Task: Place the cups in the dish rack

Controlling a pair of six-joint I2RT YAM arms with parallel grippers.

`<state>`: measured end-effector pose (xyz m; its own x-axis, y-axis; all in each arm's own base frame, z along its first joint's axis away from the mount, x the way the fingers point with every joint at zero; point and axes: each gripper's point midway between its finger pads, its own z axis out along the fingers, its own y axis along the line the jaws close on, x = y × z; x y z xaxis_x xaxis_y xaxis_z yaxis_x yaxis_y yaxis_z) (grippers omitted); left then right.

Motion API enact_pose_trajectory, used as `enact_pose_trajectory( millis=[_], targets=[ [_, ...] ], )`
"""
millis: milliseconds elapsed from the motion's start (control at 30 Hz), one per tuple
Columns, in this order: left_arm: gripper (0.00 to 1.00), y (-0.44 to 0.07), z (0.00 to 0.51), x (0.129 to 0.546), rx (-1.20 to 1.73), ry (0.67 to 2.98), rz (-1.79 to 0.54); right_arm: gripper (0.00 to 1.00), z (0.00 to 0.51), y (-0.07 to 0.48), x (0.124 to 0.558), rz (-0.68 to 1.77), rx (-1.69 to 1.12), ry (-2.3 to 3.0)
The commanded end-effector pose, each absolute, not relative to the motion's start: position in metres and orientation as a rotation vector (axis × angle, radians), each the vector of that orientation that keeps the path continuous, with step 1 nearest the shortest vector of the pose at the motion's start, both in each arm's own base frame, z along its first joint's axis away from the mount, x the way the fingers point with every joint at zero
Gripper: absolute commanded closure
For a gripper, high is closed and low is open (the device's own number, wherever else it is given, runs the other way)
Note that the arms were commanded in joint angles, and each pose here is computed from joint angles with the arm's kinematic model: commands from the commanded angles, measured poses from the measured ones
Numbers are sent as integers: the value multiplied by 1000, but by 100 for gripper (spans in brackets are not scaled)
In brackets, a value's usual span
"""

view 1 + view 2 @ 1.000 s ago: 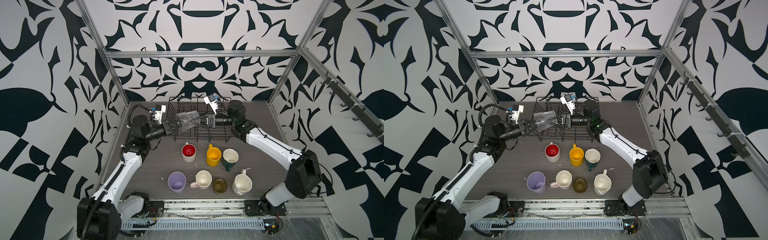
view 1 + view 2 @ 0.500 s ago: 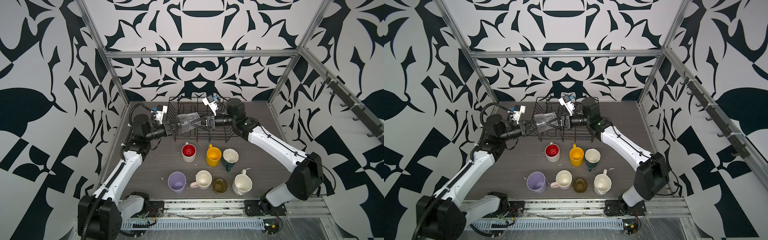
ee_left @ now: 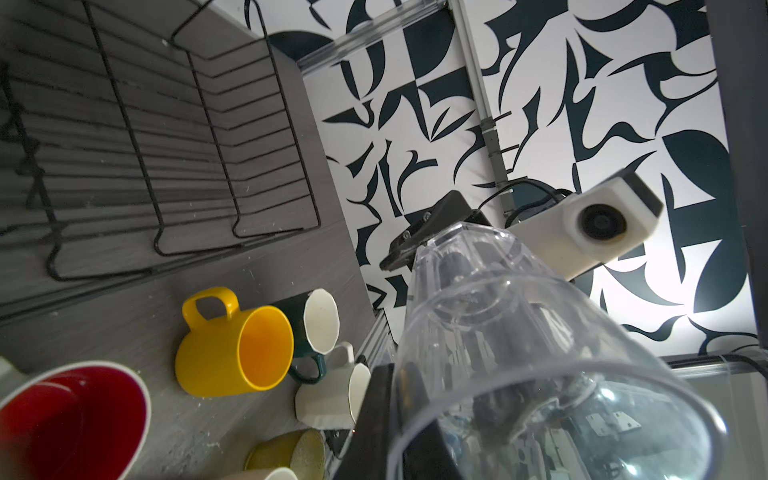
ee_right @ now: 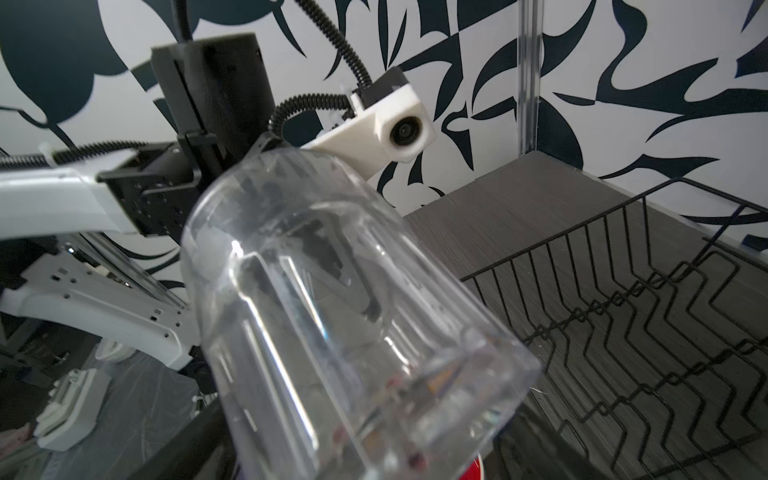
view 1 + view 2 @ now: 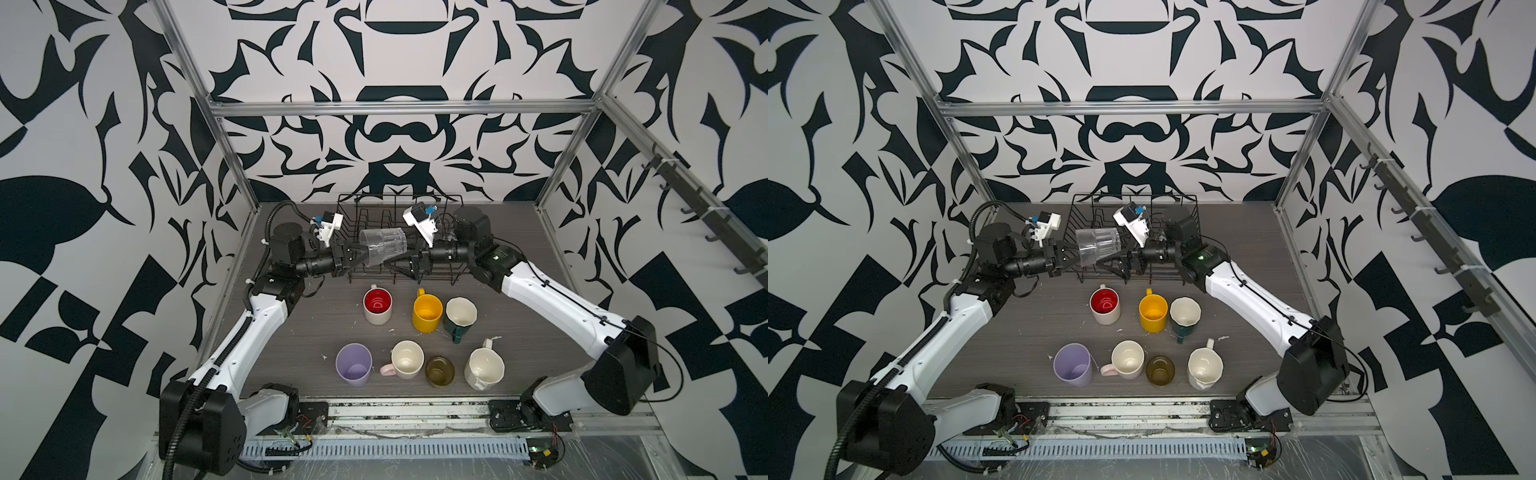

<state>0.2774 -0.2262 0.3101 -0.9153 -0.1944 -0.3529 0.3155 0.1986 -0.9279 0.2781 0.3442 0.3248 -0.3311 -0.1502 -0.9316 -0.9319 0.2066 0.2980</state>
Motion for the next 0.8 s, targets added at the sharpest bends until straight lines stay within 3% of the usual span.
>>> enact_pose_trajectory(
  millis=[0, 200, 767],
  targets=[
    [100, -235, 321, 256, 206, 2121, -1868, 5, 365, 336, 279, 1032, -1054, 1407],
    [100, -237, 319, 252, 223, 2157, -1921, 0, 367, 326, 275, 951, -1058, 1289],
    [100, -239, 313, 249, 225, 2183, -1958, 5, 359, 343, 276, 1096, -1109, 1270]
  ],
)
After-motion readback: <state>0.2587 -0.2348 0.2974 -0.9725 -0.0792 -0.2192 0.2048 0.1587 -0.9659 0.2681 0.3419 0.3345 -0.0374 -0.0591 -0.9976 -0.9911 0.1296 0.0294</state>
